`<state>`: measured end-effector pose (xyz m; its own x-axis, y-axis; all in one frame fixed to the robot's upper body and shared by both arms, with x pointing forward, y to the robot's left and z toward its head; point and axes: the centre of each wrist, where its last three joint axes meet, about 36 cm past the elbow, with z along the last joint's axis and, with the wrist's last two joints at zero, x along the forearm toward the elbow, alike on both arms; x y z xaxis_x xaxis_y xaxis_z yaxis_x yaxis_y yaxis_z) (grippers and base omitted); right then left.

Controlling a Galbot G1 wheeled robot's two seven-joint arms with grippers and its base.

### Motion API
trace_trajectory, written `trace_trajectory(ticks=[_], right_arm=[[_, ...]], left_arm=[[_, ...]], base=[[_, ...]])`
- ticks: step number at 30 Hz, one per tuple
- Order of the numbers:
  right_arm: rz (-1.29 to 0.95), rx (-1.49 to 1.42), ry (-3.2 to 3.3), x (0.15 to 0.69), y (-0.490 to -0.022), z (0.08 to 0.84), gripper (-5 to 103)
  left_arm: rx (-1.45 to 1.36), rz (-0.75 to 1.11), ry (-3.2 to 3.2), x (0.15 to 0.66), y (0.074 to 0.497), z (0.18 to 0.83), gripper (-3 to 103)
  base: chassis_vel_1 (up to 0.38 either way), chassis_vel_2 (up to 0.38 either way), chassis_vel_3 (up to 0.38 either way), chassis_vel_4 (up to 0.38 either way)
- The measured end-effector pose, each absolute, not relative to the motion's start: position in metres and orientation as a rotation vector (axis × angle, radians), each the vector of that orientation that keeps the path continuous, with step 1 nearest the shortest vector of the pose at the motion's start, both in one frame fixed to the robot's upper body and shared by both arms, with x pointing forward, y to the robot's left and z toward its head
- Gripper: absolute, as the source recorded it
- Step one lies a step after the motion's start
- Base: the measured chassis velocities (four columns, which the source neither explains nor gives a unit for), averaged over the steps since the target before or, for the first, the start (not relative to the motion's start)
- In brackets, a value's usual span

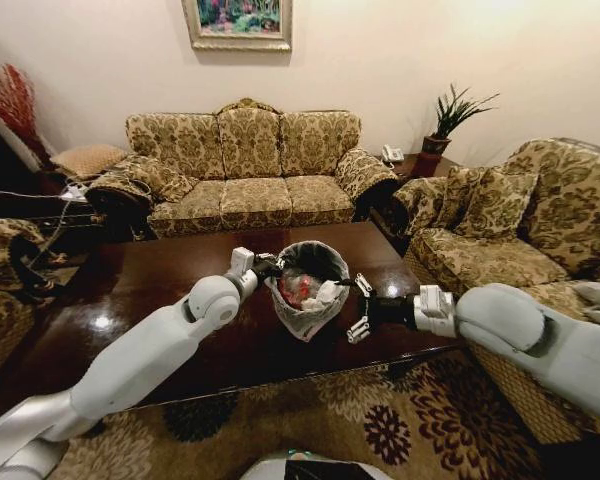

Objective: Move to the front of the table and place the trash on the table into the trash bin.

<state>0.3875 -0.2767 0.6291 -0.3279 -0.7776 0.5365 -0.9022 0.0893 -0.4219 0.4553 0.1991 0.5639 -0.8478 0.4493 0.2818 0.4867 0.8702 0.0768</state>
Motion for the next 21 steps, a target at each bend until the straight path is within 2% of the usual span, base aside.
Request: trace_trajectory(ticks=[21], right_arm=[[1.183,1.795,-2.064,0.376,-0.276,0.631,100]], left_arm=[[-0.706,-0.207,-2.793,0.455,0.202,0.566,4]], base=[[0.0,0.0,0.0,0.0]])
